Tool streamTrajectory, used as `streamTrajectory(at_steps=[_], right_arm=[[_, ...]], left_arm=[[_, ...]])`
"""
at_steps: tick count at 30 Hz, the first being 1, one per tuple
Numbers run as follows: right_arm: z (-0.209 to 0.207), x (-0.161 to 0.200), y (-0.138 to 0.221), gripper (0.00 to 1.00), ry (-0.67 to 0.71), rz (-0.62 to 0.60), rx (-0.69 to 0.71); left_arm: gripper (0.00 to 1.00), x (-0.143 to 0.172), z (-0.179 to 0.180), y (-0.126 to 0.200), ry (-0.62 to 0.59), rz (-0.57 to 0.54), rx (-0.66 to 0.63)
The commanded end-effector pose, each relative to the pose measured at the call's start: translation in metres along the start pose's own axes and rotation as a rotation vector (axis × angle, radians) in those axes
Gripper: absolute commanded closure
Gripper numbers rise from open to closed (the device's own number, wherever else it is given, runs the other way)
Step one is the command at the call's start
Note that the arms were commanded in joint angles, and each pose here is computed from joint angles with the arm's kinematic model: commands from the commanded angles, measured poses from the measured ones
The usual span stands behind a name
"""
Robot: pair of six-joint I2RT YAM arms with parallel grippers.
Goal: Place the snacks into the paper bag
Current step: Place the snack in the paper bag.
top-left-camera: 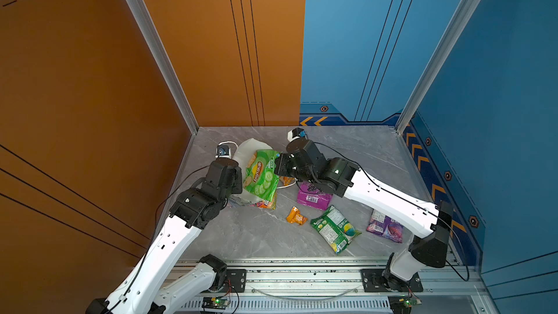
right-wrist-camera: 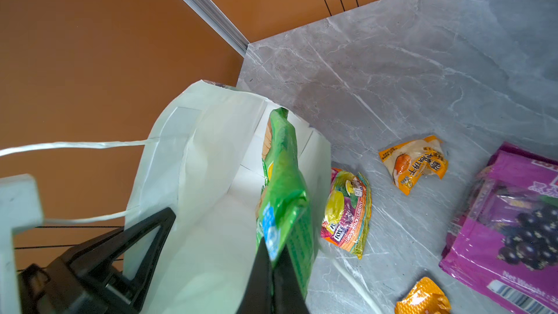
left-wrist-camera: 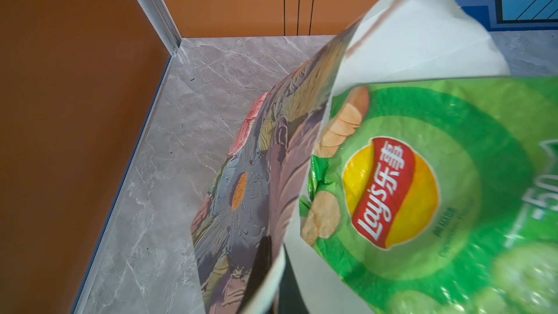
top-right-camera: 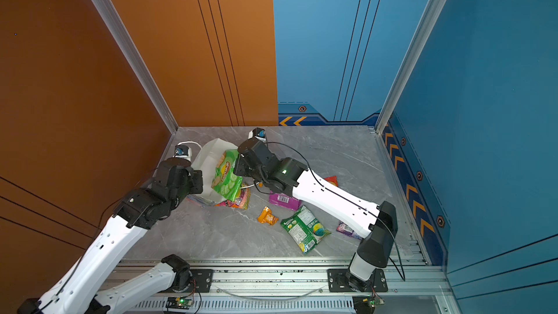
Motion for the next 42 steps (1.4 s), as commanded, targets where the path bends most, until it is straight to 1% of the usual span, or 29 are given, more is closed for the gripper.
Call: streamTrajectory(at_steps=[1,2,8,15,20,27,34,40,42], right_arm=[[0.004,0.001,-0.008,1.0,-0.011,-0.01,0.031],[0.011,-0.003,-0.007,1.0,-0.018,-0.019,0.015],[0.007,-0.002,-0.022,1.0,-0.018,-0.051,0.067],[0.0,0.008,-0.047,1.0,-0.004,-0.042,0.134],[-0.009,0.009,-0.061,1.0,0.031,-0.064,0.202],[-0.017,0.014,-0.086,1.0,0.088,-0.045,0.28],[-0.023,0.013,-0.088,1.0,0.126,-0.069,0.325],[-0.017,0.008,-0.079,0.85,0.165,-0.073,0.309],[-0.013,0.007,-0.077,0.78,0.175,-0.066,0.292]], left_arm=[[1.0,-0.001,-0.002,0.001,-0.019,-0.022,-0.002],[1.0,-0.001,-0.002,0.001,-0.021,-0.024,-0.004],[1.0,-0.001,-0.004,0.003,-0.034,-0.037,0.005],[1.0,-0.001,-0.002,0.005,-0.029,-0.048,-0.002],[1.0,0.0,0.0,0.008,-0.02,-0.059,-0.01],[1.0,0.0,0.002,0.01,-0.009,-0.077,-0.012],[1.0,0.001,0.003,0.008,-0.012,-0.071,-0.032],[1.0,0.001,0.005,0.006,-0.005,-0.064,-0.058],[1.0,0.001,0.006,0.006,0.002,-0.065,-0.057]])
Point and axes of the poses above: each gripper's point midway between its finger pads, its own y axis back along the fingers, its own z axis along the line the jaws close on, x = y × z, the point moved 9 cm from there along y, back along the fingers, and after that the axes turned 11 degrees about -y, right-handed, at the moved point
